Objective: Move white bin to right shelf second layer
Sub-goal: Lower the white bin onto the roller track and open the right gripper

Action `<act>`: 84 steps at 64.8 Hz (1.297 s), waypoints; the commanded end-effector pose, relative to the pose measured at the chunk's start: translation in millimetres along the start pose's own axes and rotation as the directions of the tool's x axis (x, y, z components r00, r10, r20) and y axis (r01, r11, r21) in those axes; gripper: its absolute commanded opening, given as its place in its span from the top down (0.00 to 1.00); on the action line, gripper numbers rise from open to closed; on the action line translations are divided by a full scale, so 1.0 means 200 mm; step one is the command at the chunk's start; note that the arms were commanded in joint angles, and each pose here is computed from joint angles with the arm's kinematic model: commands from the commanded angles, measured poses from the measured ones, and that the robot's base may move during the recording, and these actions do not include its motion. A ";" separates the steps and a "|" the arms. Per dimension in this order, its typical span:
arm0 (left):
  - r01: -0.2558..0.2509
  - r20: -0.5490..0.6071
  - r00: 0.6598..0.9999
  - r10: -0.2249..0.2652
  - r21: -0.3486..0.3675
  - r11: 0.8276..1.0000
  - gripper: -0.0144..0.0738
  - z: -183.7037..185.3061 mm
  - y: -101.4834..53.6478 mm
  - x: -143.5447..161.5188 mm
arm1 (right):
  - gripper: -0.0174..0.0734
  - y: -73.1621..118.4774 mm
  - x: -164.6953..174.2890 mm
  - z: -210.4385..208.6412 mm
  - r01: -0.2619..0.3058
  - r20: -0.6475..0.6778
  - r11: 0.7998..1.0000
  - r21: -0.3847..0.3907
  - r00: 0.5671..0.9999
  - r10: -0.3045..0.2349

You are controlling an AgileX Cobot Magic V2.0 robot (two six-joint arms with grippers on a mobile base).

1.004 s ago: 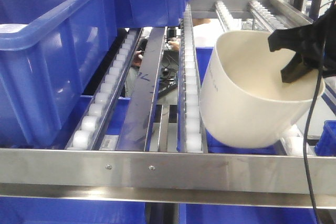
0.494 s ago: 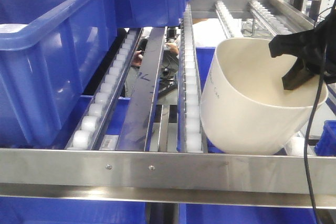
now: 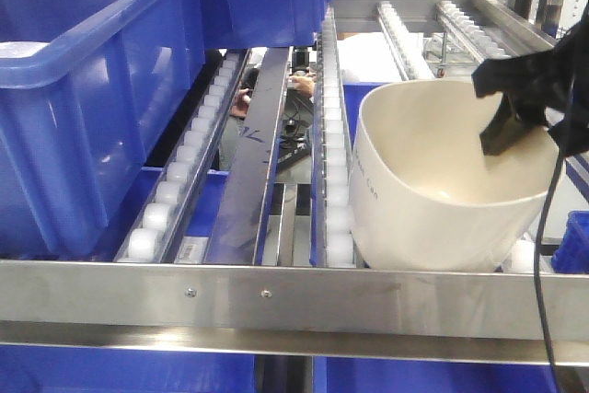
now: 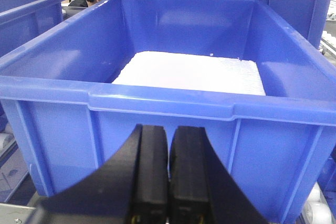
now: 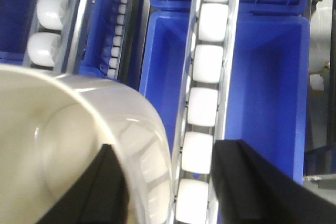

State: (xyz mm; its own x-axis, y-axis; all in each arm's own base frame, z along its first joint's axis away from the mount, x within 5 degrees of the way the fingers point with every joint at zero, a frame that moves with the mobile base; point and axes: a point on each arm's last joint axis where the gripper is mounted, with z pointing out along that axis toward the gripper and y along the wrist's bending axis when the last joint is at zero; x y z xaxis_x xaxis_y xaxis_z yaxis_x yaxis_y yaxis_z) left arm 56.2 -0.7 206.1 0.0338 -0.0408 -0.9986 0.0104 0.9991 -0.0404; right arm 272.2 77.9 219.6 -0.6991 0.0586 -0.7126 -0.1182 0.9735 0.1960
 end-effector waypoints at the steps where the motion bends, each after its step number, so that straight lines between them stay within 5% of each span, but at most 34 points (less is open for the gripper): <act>1: 0.011 0.070 0.997 -0.010 -0.003 1.000 0.74 0.00 0.00 0.00 | 0.29 0.03 -0.13 -0.11 0.006 0.157 1.000 -0.026 0.988 -0.001; 17: 0.011 0.070 0.997 -0.010 -0.003 1.000 0.74 0.00 0.00 0.00 | 0.35 0.04 -0.15 -0.31 0.049 0.197 0.998 -0.041 0.980 -0.040; 35: 0.011 0.070 0.997 -0.010 -0.003 1.000 0.74 0.00 0.00 0.00 | 0.76 0.01 0.00 -0.43 0.108 0.202 0.994 -0.021 0.974 -0.102; 51: 0.011 0.070 0.997 -0.010 -0.003 1.000 0.74 0.00 0.00 0.00 | 0.75 -0.05 0.23 -0.61 0.125 0.331 0.992 -0.026 0.937 -0.110; 84: 0.011 0.070 0.997 -0.010 -0.003 1.000 0.74 0.00 0.00 0.00 | 0.75 -0.07 0.34 -0.96 0.163 0.669 0.985 -0.049 0.738 -0.089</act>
State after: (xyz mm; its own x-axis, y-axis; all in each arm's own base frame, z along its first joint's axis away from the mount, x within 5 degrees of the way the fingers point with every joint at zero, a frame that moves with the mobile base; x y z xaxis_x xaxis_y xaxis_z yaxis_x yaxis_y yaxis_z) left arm 56.2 -0.7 206.1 0.0338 -0.0408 -0.9986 0.0104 0.9991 -0.0404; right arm 89.9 26.3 275.7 -0.1983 0.0745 -0.9773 -0.2581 0.9579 0.1254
